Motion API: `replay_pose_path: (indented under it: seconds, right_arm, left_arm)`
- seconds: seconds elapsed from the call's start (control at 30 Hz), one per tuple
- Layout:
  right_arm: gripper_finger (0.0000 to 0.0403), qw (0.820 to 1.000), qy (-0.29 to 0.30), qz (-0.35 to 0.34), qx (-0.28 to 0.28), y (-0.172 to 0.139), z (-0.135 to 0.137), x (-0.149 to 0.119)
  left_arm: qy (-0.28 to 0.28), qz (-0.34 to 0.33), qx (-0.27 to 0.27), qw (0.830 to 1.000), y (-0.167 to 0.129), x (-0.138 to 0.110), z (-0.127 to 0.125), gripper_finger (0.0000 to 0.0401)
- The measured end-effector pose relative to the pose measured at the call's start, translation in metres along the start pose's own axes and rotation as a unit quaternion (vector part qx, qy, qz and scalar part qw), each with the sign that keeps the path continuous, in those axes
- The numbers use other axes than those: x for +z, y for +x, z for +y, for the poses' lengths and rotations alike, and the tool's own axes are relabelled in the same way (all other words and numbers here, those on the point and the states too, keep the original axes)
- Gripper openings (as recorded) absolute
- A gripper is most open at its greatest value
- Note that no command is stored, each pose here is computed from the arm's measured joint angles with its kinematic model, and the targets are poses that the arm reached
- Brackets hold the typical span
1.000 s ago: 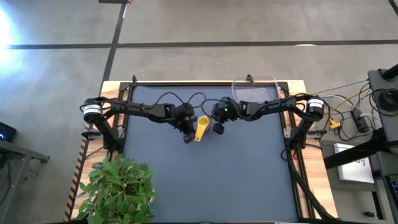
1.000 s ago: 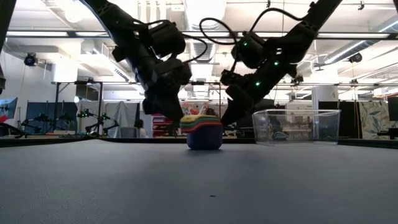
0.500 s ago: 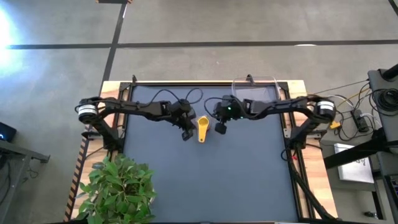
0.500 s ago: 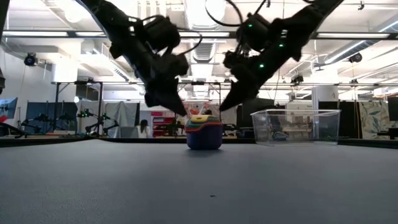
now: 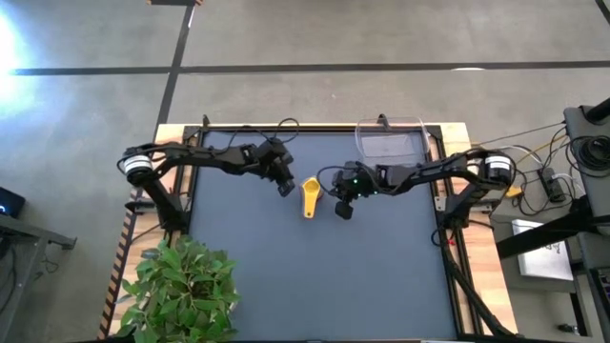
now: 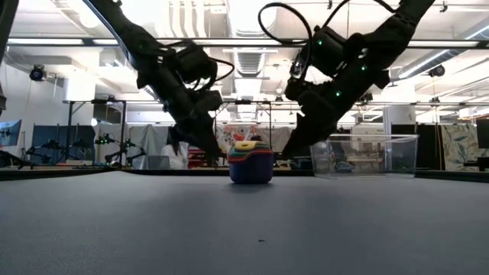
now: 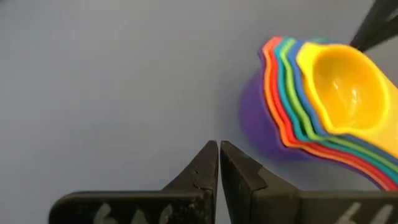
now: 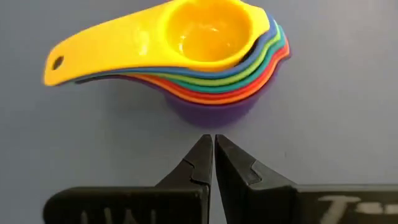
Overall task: Nest measuring cups in basket
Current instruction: Adjust the stacked measuring cups on the table
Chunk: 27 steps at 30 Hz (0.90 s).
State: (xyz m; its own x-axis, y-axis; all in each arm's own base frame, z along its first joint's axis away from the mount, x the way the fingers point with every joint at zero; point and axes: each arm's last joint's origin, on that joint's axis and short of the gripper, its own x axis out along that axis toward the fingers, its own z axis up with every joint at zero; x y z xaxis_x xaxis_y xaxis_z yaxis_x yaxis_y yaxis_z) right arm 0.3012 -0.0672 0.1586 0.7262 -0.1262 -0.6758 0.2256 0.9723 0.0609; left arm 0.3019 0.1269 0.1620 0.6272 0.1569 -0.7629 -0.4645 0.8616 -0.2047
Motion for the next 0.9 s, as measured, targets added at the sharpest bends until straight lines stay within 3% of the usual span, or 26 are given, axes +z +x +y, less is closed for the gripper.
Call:
replay_pose_path:
  seconds: [0.53, 0.9]
  right_arm:
    - [0.0008, 1.0, 0.02, -0.012, -0.018, 0.017, -0.019, -0.002]
    - [0.0008, 0.999, 0.011, -0.035, -0.012, 0.019, -0.022, 0.016]
  left_arm:
    - [-0.017, 0.048, -0.023, 0.998, 0.036, -0.005, 0.0, 0.0]
    - [0.003, 0.065, -0.073, 0.995, 0.046, -0.005, -0.026, 0.0]
